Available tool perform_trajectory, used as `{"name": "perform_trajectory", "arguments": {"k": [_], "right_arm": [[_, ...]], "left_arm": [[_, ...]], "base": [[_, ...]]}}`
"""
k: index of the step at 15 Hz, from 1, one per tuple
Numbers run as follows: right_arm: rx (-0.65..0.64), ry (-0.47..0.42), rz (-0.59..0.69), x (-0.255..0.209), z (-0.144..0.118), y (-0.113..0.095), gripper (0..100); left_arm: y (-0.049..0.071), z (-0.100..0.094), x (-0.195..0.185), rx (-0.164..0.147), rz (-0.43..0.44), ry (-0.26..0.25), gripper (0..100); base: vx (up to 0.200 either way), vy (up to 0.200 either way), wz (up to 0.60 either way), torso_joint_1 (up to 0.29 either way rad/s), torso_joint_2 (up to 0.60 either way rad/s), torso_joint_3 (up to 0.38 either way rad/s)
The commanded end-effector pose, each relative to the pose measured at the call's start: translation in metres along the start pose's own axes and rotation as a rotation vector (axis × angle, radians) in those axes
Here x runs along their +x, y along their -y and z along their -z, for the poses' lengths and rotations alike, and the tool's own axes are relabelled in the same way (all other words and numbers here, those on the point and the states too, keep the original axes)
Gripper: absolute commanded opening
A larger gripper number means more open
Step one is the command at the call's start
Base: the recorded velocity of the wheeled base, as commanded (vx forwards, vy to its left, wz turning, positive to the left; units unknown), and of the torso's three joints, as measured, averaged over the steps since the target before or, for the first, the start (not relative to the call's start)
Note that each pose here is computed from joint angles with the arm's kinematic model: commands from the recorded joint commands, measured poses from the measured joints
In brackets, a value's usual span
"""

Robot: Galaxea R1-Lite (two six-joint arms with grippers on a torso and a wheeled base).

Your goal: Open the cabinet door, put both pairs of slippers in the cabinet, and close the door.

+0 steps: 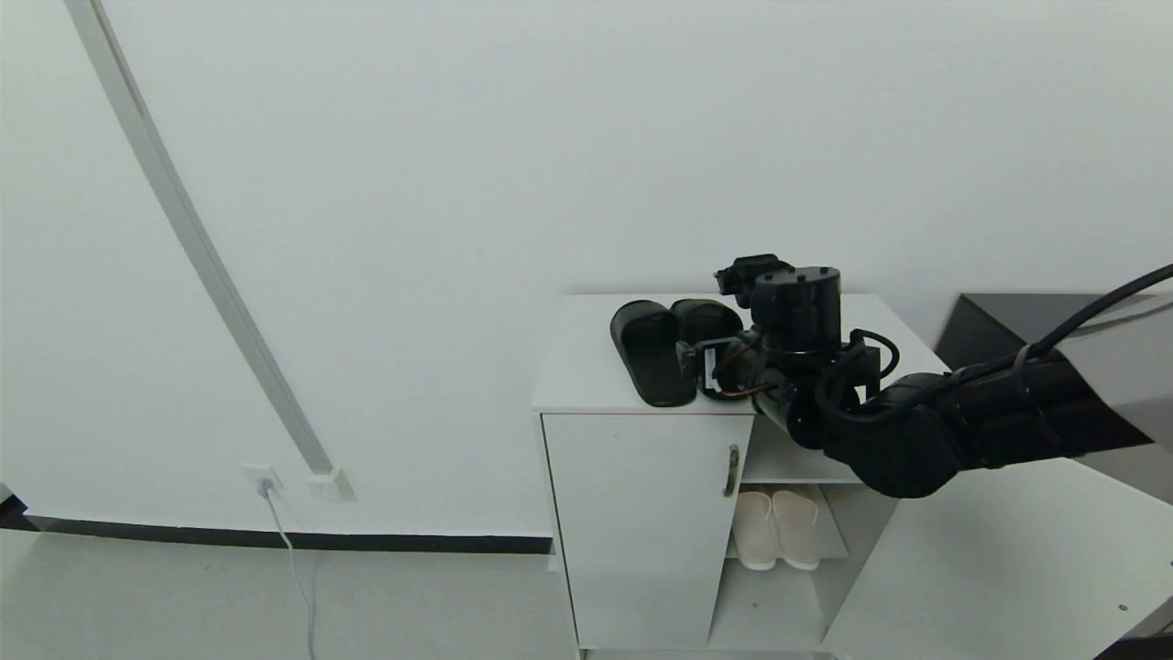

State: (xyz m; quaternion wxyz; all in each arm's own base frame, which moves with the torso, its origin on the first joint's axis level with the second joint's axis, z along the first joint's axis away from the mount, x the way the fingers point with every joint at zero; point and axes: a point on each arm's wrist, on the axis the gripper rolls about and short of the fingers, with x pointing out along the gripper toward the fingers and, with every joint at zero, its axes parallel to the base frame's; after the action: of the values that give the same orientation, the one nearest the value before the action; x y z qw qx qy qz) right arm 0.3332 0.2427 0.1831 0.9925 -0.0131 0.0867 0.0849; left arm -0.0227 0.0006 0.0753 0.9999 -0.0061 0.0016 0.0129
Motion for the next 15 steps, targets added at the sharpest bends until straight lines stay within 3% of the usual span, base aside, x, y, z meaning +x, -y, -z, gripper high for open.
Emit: {"name": "perform_trajectory", "arguments": {"k": [1, 10, 13, 15], "right_arm": [[0.036, 0.023, -0.01, -0.007, -0.012, 0.0, 100], [0.03, -0.101, -0.082, -0.007, 0.03, -0.002, 100], [0.028, -0.098, -0.121, 0.001, 0.053, -0.006, 100], [0.021, -0.104, -0.125, 0.009, 0.067, -0.009, 100]], "left_arm": [[0.0, 0.0, 0.0, 0.0, 0.0, -0.001, 0], [0.0, 0.0, 0.0, -0.001, 0.001, -0.001, 0], [0.0, 0.0, 0.0, -0.001, 0.0, 0.0, 0], [0.0, 0.0, 0.0, -0.003, 0.0, 0.0, 0]], "base": [[0.0, 0.0, 0.0, 0.0, 0.0, 0.0], [0.178, 0.0, 0.0, 0.002, 0.0, 0.002], [0.2, 0.0, 0.0, 0.004, 0.0, 0.006], [0.0, 0.0, 0.0, 0.0, 0.0, 0.0]]}}
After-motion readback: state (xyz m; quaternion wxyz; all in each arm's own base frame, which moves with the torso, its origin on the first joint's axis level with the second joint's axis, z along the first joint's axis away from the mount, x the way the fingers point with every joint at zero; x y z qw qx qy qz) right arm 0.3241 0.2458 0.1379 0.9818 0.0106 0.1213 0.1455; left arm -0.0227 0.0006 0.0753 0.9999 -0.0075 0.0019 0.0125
